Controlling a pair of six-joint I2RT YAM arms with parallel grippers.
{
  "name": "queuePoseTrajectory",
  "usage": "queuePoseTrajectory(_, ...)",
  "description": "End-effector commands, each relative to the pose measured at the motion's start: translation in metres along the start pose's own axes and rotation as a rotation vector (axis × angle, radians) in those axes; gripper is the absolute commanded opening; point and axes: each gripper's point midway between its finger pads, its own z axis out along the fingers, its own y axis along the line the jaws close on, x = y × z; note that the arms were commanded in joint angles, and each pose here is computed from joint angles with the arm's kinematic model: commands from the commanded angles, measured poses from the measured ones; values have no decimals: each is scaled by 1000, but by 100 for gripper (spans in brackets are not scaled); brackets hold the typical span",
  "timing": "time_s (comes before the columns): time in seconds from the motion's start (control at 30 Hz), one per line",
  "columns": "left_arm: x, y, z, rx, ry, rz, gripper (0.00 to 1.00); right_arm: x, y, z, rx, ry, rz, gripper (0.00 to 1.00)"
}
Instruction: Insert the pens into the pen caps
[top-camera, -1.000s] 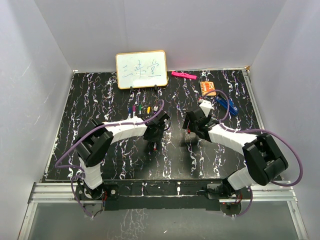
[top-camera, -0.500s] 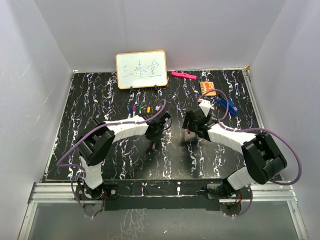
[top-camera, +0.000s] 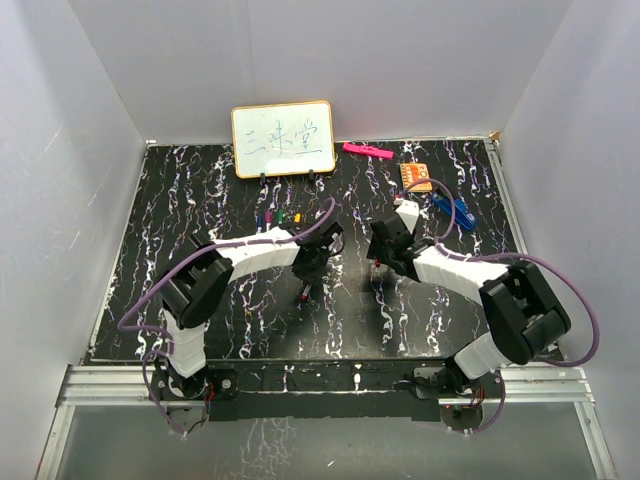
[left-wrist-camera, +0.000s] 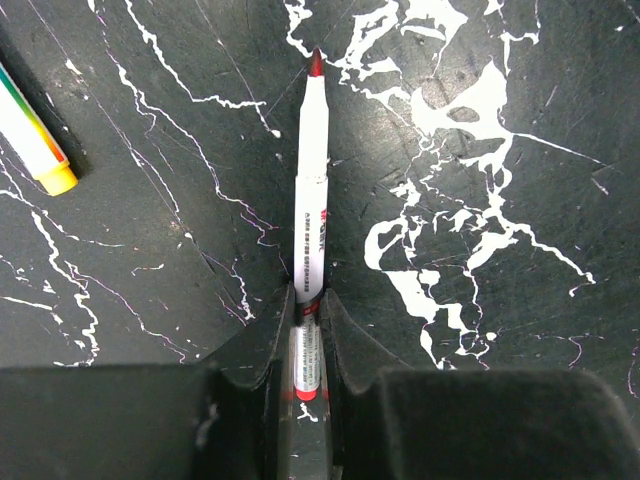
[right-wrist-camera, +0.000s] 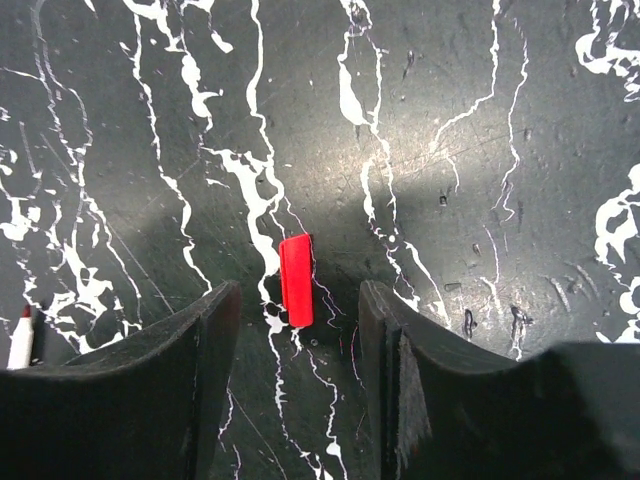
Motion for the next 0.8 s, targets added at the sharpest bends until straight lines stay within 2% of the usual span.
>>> queuePoseTrajectory(0.0, 67, 10, 30, -24, 216, 47, 0, -7, 10, 6, -15, 0, -4, 46)
queuePoseTrajectory(0.3, 38, -2, -6, 66, 80, 62, 0, -8, 12, 13, -6, -4, -23, 45)
queuePoseTrajectory(0.77, 22, -8, -38, 116, -9, 65, 0, 4, 13, 25, 7, 41, -41, 38)
